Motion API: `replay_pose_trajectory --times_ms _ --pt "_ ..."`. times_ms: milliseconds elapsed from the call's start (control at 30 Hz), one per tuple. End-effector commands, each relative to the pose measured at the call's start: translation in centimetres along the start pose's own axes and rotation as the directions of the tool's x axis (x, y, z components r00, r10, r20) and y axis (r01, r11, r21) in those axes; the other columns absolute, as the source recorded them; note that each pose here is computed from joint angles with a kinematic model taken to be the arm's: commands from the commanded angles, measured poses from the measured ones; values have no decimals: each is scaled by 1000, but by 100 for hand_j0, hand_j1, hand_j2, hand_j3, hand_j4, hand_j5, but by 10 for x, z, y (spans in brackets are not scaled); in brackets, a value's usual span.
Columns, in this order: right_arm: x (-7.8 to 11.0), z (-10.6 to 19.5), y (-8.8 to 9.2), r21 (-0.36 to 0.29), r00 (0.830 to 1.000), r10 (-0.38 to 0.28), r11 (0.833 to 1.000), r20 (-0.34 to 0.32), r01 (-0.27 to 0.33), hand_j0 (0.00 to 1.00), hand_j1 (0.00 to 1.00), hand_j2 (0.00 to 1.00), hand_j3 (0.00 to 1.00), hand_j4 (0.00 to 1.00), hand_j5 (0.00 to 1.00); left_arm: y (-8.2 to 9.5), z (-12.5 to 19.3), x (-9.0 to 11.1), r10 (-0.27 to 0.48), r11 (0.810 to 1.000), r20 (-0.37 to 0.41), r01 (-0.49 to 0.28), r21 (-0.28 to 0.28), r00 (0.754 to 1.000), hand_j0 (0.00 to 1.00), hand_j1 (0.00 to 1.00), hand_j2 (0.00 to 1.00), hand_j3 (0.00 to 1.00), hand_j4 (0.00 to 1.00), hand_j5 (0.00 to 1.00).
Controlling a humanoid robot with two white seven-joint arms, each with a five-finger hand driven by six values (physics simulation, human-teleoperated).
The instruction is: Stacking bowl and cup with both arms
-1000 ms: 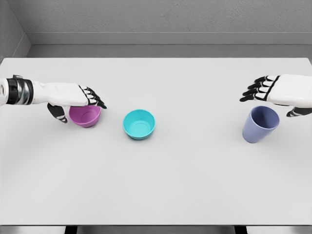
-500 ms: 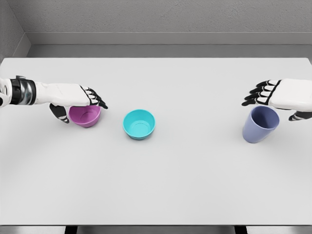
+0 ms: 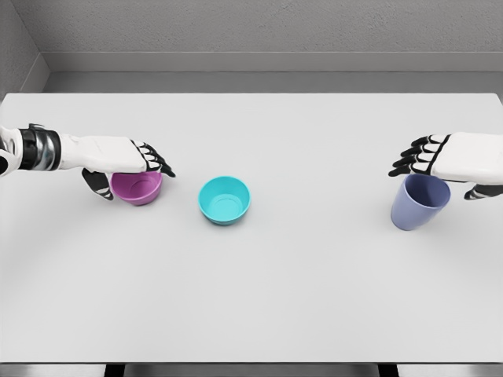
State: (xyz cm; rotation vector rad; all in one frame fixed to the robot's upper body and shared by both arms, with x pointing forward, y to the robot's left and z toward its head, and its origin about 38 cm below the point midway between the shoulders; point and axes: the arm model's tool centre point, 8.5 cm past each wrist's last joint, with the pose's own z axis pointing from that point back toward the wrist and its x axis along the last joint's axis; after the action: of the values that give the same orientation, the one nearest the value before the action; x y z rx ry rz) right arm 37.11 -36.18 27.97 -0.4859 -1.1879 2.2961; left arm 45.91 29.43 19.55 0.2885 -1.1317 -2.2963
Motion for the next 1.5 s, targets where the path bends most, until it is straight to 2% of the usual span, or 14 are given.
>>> replay_pose_trajectory --times_ms 0,1067,1233,1400,1467 --pt "0 -1 0 -2 1000 -5 1000 2 5 100 100 100 100 100 100 -1 1 -3 11 1000 -8 -11 1 1000 100 100 100 100 100 100" --pt "-4 -1 3 -1 1000 -19 1000 -9 19 100 100 100 100 100 100 -7 -6 -3 23 1000 -3 -23 -15 1000 100 100 100 100 100 100" --pt "-4 -1 3 -1 1000 -18 1000 -8 18 100 100 100 100 100 100 -8 -7 -2 20 1000 -2 -20 -19 1000 86 86 86 86 86 86" --pt "-4 -1 3 -1 1000 -18 1000 -8 18 100 100 100 100 100 100 -9 -8 -2 16 1000 -1 -16 -25 1000 66 66 66 66 66 66" --pt "-4 -1 3 -1 1000 -18 1000 -8 18 100 100 100 100 100 100 -9 -8 -2 16 1000 -1 -16 -25 1000 61 61 61 61 61 61"
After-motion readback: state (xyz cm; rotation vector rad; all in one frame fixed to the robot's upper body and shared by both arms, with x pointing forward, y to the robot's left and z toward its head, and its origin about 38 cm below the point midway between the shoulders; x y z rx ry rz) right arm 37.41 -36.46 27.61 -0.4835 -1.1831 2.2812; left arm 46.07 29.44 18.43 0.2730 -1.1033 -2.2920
